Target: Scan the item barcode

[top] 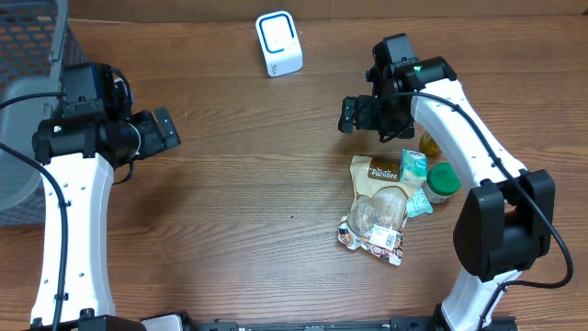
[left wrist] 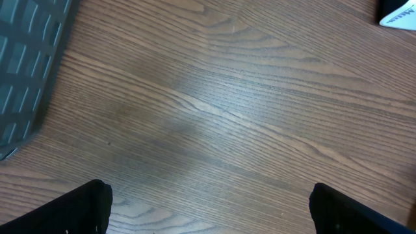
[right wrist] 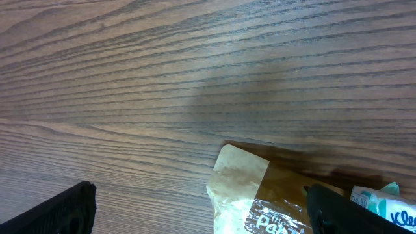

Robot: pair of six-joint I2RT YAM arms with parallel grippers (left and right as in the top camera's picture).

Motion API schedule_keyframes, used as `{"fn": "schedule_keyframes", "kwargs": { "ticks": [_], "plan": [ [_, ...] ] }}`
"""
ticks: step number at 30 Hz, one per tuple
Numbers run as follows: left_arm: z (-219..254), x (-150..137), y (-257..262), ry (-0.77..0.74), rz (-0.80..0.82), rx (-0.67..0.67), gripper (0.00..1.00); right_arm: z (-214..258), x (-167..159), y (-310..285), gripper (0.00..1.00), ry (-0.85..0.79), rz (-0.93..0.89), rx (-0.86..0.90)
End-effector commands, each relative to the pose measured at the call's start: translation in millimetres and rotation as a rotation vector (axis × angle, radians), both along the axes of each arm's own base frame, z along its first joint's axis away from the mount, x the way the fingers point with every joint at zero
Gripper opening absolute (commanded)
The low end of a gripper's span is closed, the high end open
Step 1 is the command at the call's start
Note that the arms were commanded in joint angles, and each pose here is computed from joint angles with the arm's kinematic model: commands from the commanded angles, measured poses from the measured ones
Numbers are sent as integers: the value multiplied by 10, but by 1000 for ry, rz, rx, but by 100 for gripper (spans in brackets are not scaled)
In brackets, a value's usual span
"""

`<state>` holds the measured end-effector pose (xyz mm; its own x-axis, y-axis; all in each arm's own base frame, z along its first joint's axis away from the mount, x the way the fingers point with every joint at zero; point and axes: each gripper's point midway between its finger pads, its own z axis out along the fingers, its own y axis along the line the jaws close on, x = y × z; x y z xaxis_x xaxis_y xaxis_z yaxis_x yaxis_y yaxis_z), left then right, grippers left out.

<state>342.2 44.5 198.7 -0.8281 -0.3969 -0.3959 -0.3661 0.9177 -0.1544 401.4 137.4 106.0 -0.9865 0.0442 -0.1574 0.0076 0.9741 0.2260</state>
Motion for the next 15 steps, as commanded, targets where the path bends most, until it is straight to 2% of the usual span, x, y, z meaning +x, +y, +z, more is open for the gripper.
{"fn": "schedule_keyframes", "kwargs": {
  "ticks": [1,15],
  "plan": [
    [77,17,13,-23,9,0,99,23,-1,13,100,-7,-2,8],
    [77,17,13,-23,9,0,100,27,-21,72,100,-8,13,8]
  ]
}}
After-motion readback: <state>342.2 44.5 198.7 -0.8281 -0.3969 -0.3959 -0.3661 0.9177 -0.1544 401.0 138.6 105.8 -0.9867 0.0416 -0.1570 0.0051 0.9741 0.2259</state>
